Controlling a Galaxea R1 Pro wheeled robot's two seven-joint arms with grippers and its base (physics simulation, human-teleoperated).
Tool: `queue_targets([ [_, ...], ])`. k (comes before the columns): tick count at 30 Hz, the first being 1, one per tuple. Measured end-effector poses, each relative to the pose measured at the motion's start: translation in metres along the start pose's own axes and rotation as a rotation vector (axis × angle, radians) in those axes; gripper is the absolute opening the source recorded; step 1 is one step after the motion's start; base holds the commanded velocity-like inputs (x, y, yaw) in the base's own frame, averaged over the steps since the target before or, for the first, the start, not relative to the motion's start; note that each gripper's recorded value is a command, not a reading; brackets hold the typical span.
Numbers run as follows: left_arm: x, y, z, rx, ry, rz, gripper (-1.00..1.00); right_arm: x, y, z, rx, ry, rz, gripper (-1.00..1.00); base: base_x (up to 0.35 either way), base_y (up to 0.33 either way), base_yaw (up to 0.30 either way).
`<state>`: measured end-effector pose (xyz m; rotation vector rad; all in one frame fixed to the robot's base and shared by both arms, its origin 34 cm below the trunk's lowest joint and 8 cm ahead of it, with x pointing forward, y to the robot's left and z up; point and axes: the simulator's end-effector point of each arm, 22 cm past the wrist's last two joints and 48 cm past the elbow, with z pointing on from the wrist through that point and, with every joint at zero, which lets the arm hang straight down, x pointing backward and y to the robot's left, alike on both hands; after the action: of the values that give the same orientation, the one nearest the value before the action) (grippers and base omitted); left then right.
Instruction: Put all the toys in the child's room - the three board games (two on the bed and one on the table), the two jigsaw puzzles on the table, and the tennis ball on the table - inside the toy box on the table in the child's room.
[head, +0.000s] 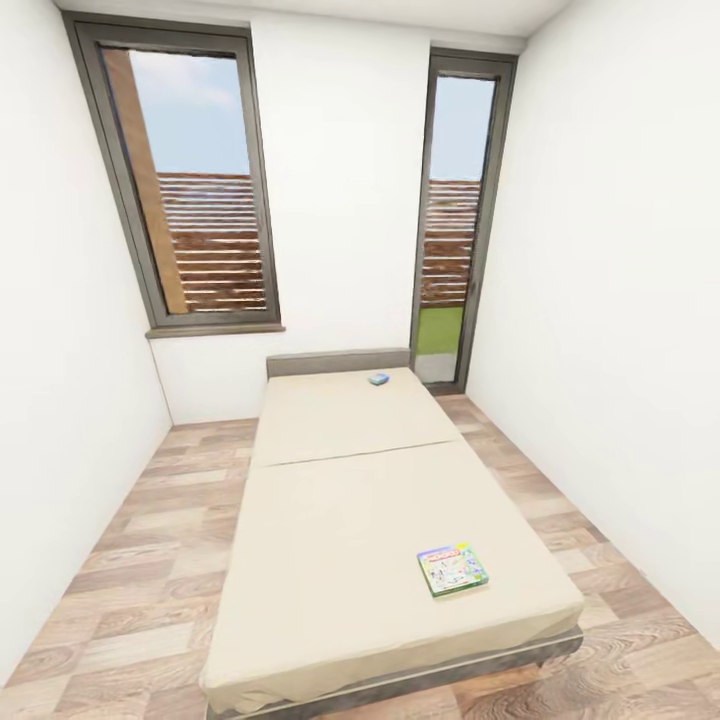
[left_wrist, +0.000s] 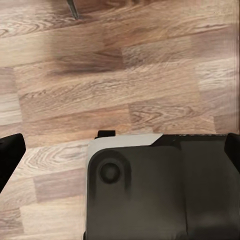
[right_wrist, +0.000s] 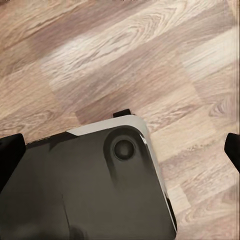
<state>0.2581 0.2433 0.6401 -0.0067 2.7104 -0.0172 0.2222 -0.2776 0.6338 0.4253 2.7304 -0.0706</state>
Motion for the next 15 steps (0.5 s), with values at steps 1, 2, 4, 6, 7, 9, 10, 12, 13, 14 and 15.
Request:
queue_targets([
  [1, 0.0004, 0.0000, -0.0001, 0.000, 0.001, 0.000, 1.00, 0.0002, -0.0001, 0.0000, 0.000, 0.000, 0.000, 1.00, 0.000, -0.294, 0.000],
  [2, 0.0010, -0.0001, -0.0001, 0.000, 0.001, 0.000, 1.00, 0.0003, -0.0003, 0.0000, 0.001, 0.001, 0.000, 1.00, 0.000, -0.296, 0.000],
  [4, 0.0016, -0.0001, -0.0002, 0.000, 0.003, 0.001, 1.00, 0.0007, -0.0005, 0.0000, 0.002, 0.002, 0.000, 1.00, 0.000, -0.299, 0.000],
  [6, 0.0022, -0.0001, -0.0003, 0.000, 0.004, 0.001, 1.00, 0.0013, -0.0007, -0.0001, 0.002, 0.003, 0.000, 1.00, 0.000, -0.302, 0.000],
  [7, 0.0025, -0.0004, -0.0003, 0.001, 0.004, 0.001, 1.00, 0.0015, -0.0008, -0.0001, 0.003, 0.004, -0.001, 1.00, 0.000, -0.302, 0.000],
  [9, 0.0034, -0.0008, -0.0004, 0.001, 0.006, 0.000, 1.00, 0.0019, -0.0010, -0.0001, 0.003, 0.005, -0.001, 1.00, 0.000, -0.304, 0.000],
  [10, 0.0038, -0.0005, -0.0004, 0.000, 0.007, 0.000, 1.00, 0.0022, -0.0011, -0.0002, 0.004, 0.006, -0.001, 1.00, 0.000, -0.304, 0.000],
  [12, 0.0045, -0.0002, -0.0005, 0.000, 0.009, 0.001, 1.00, 0.0028, -0.0013, -0.0002, 0.004, 0.007, -0.001, 1.00, 0.000, -0.304, 0.000],
  [13, 0.0049, -0.0001, -0.0005, 0.000, 0.010, 0.001, 1.00, 0.0032, -0.0015, -0.0003, 0.005, 0.008, -0.001, 1.00, 0.000, -0.304, 0.000],
  [14, 0.0052, -0.0003, -0.0005, 0.000, 0.011, 0.001, 1.00, 0.0036, -0.0016, -0.0003, 0.005, 0.009, -0.001, 1.00, 0.000, -0.305, 0.000],
  [15, 0.0055, -0.0006, -0.0006, 0.000, 0.011, 0.000, 1.00, 0.0038, -0.0016, -0.0003, 0.005, 0.010, -0.001, 1.00, 0.000, -0.305, 0.000],
])
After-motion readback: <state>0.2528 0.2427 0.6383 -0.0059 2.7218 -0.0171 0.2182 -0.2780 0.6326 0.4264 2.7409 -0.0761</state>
